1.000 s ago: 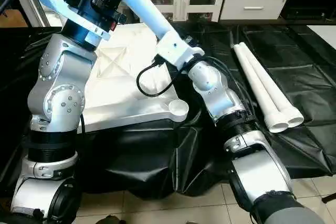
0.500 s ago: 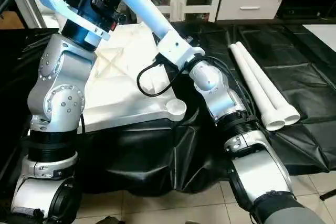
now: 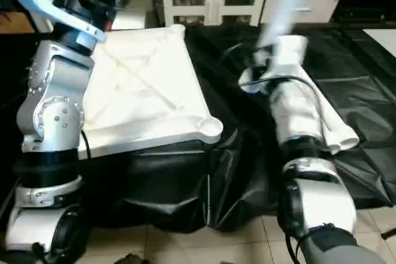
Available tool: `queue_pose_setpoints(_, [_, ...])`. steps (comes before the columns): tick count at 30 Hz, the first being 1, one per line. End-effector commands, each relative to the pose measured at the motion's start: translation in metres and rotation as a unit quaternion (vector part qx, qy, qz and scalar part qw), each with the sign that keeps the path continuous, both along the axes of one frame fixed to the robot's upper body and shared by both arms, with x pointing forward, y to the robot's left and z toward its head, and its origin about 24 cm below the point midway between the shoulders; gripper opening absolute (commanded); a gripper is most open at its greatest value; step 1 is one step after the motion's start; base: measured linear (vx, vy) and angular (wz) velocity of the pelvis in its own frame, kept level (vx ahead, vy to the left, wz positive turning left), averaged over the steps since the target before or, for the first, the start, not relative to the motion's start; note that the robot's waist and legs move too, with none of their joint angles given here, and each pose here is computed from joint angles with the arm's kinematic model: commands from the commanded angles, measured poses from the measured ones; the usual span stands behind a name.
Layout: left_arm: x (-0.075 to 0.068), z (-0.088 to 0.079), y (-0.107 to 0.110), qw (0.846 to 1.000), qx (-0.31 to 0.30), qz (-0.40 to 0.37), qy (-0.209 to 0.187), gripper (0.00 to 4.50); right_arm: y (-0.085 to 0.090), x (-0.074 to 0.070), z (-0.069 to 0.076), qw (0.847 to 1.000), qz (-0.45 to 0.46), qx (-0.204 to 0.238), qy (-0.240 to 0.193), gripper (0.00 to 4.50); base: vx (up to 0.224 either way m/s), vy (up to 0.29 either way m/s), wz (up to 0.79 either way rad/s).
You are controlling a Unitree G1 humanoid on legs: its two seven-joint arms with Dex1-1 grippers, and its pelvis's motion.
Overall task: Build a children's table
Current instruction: Insert table leg to table base
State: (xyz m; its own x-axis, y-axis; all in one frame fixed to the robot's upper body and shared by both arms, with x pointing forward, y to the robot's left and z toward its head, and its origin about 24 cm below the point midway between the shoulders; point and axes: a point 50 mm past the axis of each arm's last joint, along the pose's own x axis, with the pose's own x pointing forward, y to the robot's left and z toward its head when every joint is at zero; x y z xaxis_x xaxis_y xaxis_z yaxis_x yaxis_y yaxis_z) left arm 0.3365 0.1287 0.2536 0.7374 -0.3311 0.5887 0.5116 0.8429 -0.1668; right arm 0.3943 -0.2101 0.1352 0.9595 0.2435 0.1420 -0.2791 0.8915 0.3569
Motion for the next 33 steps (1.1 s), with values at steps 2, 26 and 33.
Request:
queue_pose_setpoints(2, [0.016,-0.058,0.007,0.974,0.193,0.037,0.116,3.47,-0.007,-0.009,0.001,0.990,0.106,0.091,-0.006,1.88,0.000,0.000,0.00])
queue_pose_setpoints(26, [-0.014,-0.174,-0.003,0.810,0.513,-0.229,0.167,4.35,-0.023,-0.043,0.017,0.958,0.266,0.109,0.003,1.88,0.000,0.000,0.00])
queue_pose_setpoints(33, [-0.020,-0.182,0.002,0.792,0.506,-0.282,0.194,3.93,-0.019,-0.043,0.016,0.958,0.269,0.101,0.007,1.88,0.000,0.000,0.00])
